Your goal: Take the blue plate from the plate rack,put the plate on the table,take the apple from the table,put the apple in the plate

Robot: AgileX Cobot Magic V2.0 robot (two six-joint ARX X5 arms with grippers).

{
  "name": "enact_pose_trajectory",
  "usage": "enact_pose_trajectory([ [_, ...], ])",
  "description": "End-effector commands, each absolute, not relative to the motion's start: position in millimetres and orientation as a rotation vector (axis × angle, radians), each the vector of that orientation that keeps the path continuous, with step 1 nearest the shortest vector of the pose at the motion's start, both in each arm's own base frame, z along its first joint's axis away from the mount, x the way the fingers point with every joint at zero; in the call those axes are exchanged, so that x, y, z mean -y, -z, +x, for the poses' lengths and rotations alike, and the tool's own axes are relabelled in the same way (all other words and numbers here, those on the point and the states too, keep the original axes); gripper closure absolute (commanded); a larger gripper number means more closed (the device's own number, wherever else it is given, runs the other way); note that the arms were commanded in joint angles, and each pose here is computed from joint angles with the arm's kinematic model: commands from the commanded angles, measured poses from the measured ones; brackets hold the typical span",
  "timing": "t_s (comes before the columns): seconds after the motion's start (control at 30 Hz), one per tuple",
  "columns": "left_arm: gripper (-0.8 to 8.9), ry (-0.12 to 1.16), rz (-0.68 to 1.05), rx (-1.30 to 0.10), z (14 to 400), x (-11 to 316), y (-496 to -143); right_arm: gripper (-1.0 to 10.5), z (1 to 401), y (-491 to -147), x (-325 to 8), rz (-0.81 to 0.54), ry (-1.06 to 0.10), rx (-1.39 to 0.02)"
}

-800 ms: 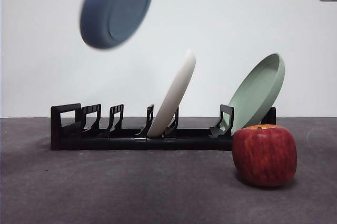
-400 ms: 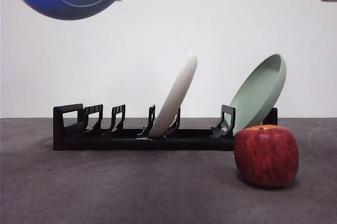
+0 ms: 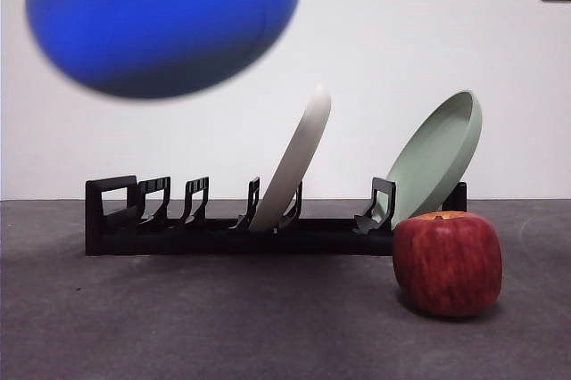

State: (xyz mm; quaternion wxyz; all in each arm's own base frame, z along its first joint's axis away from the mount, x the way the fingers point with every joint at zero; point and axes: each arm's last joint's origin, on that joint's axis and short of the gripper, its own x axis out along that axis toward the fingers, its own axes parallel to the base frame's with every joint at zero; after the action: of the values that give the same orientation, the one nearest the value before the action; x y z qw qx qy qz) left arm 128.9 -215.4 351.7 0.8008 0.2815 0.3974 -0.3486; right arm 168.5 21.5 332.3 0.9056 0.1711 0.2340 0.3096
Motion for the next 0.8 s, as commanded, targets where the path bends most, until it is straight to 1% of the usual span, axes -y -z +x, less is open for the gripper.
enact_pose_trajectory([
  [0.03,8.21,0.708,0.59,-0.88,121.4,224.5,-317.6,5.4,168.3,-333.5,-21.6,0.343,-0.64,-0.475],
  [0.17,8.21,0.743,0.583,-0.853,118.3,234.0,-281.0,5.4,168.3,-333.5,-21.6,0.343,-0.64,-0.475],
  [0.33,8.21,0.742,0.594,-0.851,123.0,242.3,-242.3,5.4,168.3,-333.5,-21.6,0.343,-0.641,-0.475],
  [0.53,8.21,0.746,0.684,-0.892,132.0,256.8,-208.8,5.4,168.3,-333.5,-21.6,0.343,-0.641,-0.475],
  [0.73,8.09,0.74,0.706,-0.927,139.6,270.5,-181.8,5.4,168.4,-333.5,-21.6,0.343,-0.64,-0.475],
  [0.77,7.78,0.738,0.709,-0.934,139.9,270.4,-180.4,5.4,168.4,-333.5,-21.6,0.343,-0.64,-0.476],
  [0.8,7.14,0.737,0.711,-0.936,139.9,270.1,-180.3,5.4,168.4,-333.4,-21.6,0.343,-0.64,-0.476],
])
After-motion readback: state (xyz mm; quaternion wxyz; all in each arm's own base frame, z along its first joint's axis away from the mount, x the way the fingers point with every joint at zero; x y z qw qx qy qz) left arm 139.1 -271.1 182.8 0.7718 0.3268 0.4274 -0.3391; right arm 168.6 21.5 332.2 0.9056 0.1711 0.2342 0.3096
